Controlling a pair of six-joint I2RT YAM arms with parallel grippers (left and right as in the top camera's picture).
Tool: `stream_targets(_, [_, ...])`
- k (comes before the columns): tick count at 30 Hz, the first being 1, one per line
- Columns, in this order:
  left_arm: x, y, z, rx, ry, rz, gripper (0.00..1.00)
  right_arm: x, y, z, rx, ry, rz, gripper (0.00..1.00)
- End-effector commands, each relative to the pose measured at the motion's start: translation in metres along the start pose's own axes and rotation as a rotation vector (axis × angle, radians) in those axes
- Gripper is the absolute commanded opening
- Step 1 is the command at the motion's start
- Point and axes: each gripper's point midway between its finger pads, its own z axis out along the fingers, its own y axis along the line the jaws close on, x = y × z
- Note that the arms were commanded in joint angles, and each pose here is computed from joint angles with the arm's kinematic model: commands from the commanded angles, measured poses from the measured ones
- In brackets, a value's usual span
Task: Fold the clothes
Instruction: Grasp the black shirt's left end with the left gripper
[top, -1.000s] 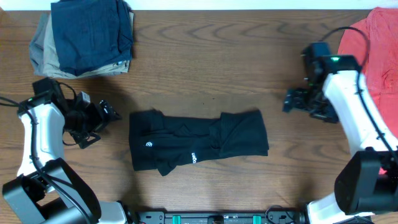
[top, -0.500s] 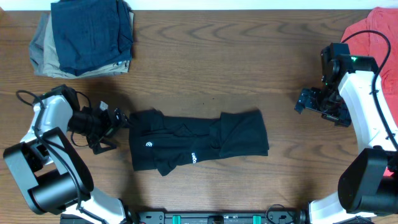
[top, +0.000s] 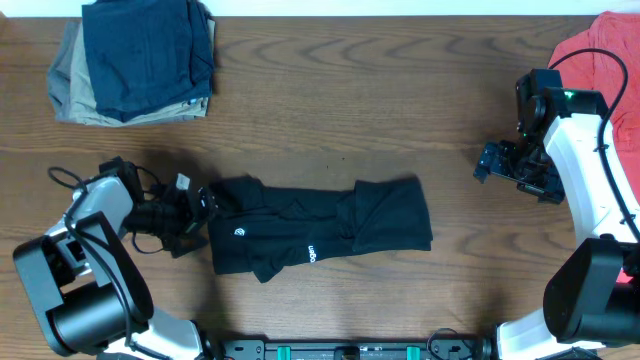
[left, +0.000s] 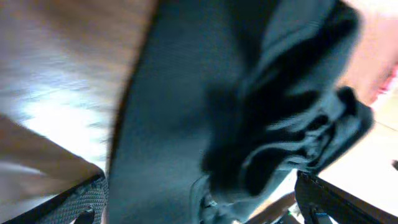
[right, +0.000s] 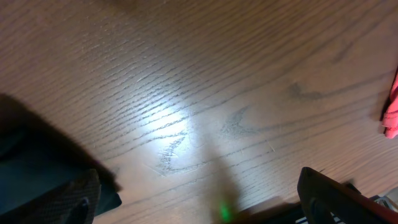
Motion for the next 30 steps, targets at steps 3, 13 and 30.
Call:
stream_targets(3, [0.025, 0.014, 0.033, -0.014, 0.089, 0.060, 0.98, -0.004, 0.000, -0.002, 0.006, -0.012, -0.011, 0.99])
stream_targets(13, [0.032, 0.011, 0.045, -0.064, 0.125, 0.137, 0.84, -0.004, 0.000, -0.002, 0.006, -0.012, -0.011, 0.99])
stream_targets(30, [0.014, 0.050, 0.031, -0.338, 0.068, 0.034, 0.71, -0.004, 0.000, -0.002, 0.006, -0.012, -0.011, 0.99])
